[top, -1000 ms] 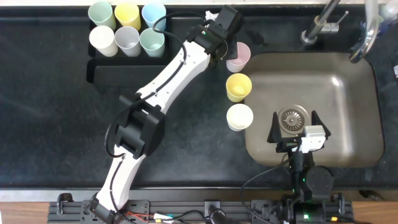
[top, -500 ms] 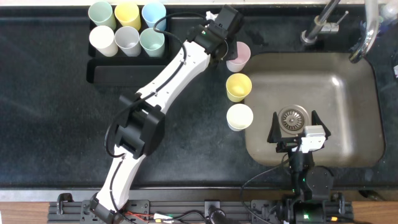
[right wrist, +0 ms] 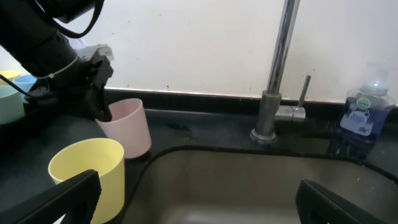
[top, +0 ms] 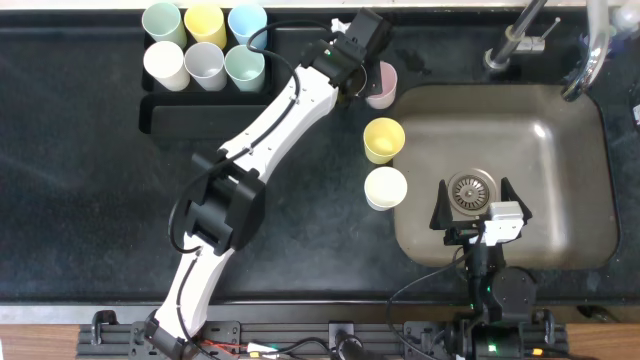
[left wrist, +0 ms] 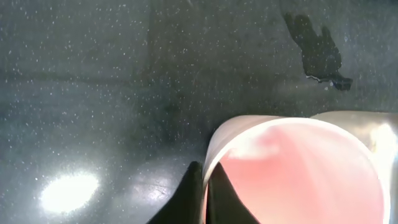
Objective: Store Cups
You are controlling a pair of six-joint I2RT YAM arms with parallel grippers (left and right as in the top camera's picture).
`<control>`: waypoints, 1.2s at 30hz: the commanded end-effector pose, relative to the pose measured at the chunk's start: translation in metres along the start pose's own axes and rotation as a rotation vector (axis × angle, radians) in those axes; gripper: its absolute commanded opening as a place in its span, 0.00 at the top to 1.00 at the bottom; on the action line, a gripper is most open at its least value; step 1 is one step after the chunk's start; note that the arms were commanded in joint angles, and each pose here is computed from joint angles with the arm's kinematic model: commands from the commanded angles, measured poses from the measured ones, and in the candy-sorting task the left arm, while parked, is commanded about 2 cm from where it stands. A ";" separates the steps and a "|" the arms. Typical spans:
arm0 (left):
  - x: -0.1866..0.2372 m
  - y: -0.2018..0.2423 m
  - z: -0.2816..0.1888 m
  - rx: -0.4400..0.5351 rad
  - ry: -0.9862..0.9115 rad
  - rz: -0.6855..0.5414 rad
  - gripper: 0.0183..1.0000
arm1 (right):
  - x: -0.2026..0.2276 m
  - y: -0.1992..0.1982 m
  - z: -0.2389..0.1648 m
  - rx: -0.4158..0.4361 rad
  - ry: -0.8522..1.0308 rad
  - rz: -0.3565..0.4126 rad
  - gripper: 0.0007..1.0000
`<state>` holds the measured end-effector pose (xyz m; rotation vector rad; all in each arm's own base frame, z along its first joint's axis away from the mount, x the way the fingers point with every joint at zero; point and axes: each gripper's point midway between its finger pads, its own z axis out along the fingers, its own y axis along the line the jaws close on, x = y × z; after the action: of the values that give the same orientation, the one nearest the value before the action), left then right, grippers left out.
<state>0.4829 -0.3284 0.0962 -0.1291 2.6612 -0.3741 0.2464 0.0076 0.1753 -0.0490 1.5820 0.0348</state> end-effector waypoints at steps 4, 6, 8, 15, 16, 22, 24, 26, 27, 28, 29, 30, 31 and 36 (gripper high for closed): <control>0.001 -0.007 -0.006 0.007 0.003 0.018 0.98 | 0.003 -0.002 0.000 0.007 -0.003 -0.003 0.00; -0.006 -0.008 -0.020 0.001 -0.029 0.014 0.98 | 0.003 -0.002 0.000 0.007 -0.003 -0.004 0.00; -0.020 -0.008 -0.044 -0.007 -0.091 -0.012 0.99 | 0.003 -0.002 0.000 0.007 -0.003 -0.004 0.00; -0.060 0.011 -0.144 -0.022 -0.277 -0.170 0.99 | 0.003 -0.002 0.000 0.007 -0.003 -0.004 0.00; -0.063 0.023 -0.159 -0.049 -0.300 -0.211 0.99 | 0.003 -0.002 0.000 0.007 -0.003 -0.003 0.00; -0.060 0.109 -0.230 -0.185 -0.395 -0.477 0.99 | 0.003 -0.002 0.000 0.007 -0.003 -0.003 0.00; -0.054 0.139 -0.246 -0.210 -0.420 -0.567 0.98 | 0.003 -0.002 0.000 0.007 -0.003 -0.003 0.00; -0.046 0.170 -0.256 -0.237 -0.434 -0.656 0.99 | 0.003 -0.002 0.000 0.007 -0.003 -0.003 0.00; -0.041 0.186 -0.261 -0.255 -0.440 -0.700 0.99 | 0.003 -0.002 0.000 0.007 -0.003 -0.004 0.00; -0.037 0.200 -0.264 -0.272 -0.441 -0.727 0.98 | 0.003 -0.002 0.000 0.007 -0.003 -0.004 0.00; -0.032 0.215 -0.266 -0.291 -0.441 -0.761 0.98 | 0.003 -0.002 0.000 0.007 -0.003 -0.004 0.00; -0.027 0.228 -0.267 -0.310 -0.437 -0.791 0.98 | 0.003 -0.002 0.000 0.007 -0.003 -0.004 0.00; -0.021 0.242 -0.268 -0.335 -0.431 -0.823 0.98 | 0.003 -0.002 0.000 0.007 -0.003 -0.003 0.00; 0.005 0.304 -0.264 -0.485 -0.381 -0.967 0.98 | 0.003 -0.002 0.000 0.007 -0.003 -0.004 0.00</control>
<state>0.3630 0.0019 0.2398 -1.3537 2.1595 0.0100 0.2464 0.0076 0.1755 -0.0490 1.5812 0.0342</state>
